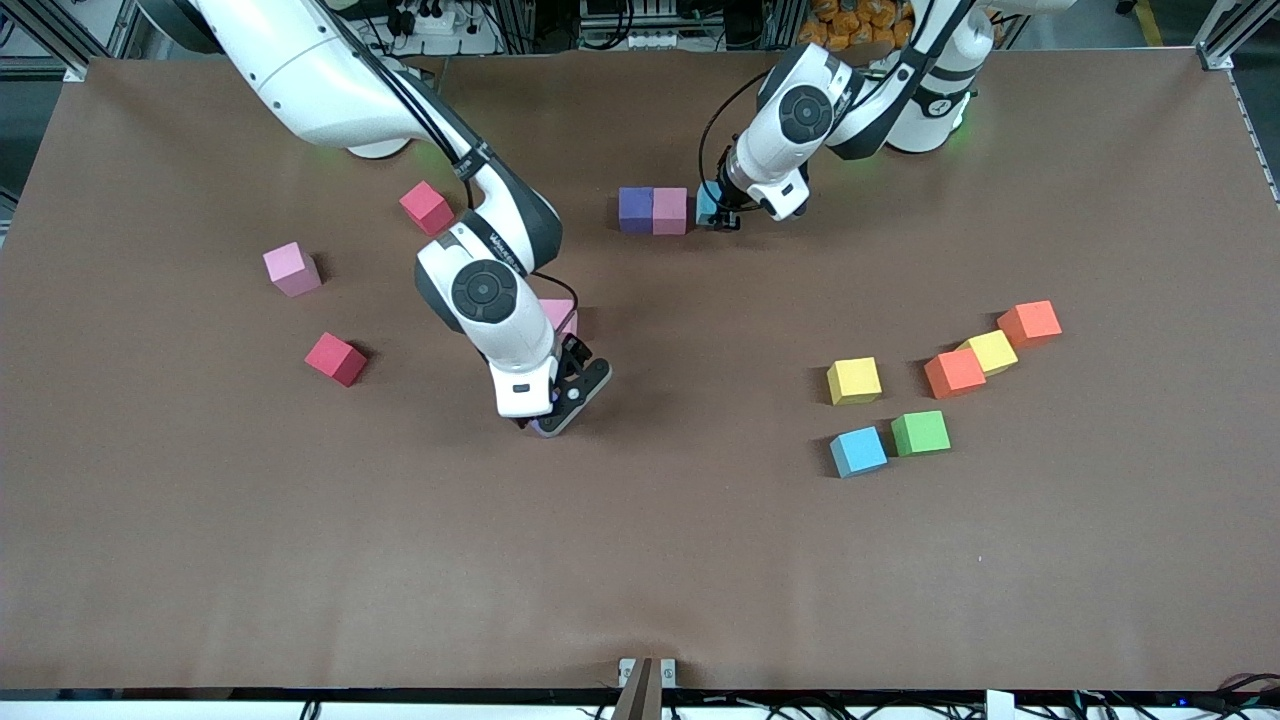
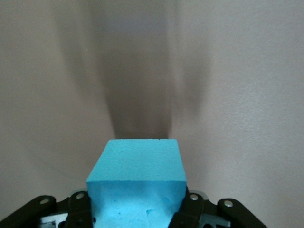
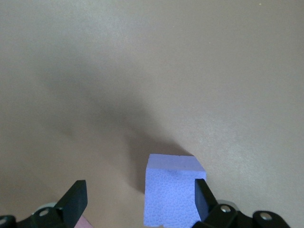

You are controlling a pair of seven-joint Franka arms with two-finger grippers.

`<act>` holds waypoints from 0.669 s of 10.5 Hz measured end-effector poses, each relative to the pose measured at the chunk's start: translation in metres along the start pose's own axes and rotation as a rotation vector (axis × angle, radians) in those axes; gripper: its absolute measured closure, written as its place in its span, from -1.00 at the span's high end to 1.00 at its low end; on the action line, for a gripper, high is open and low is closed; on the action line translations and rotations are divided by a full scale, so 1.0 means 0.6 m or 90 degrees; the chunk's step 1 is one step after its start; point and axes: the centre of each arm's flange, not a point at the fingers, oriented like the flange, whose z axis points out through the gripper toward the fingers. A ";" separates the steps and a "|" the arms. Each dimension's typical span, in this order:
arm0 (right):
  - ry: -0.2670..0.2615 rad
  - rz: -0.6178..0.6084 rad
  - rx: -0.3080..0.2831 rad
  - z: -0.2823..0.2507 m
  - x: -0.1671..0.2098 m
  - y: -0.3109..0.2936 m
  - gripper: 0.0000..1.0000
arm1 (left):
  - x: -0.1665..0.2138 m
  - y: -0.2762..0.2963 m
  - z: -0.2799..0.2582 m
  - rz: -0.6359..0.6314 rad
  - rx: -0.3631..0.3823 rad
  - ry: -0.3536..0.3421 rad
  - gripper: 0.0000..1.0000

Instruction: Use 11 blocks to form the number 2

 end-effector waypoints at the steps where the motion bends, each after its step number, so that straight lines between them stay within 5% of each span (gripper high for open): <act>1: -0.003 0.001 0.001 0.005 -0.001 0.001 1.00 | -0.001 -0.001 0.008 0.000 0.000 -0.003 0.16; 7: -0.034 -0.003 0.008 0.071 -0.011 -0.003 1.00 | 0.001 -0.005 0.030 -0.001 0.011 -0.004 0.16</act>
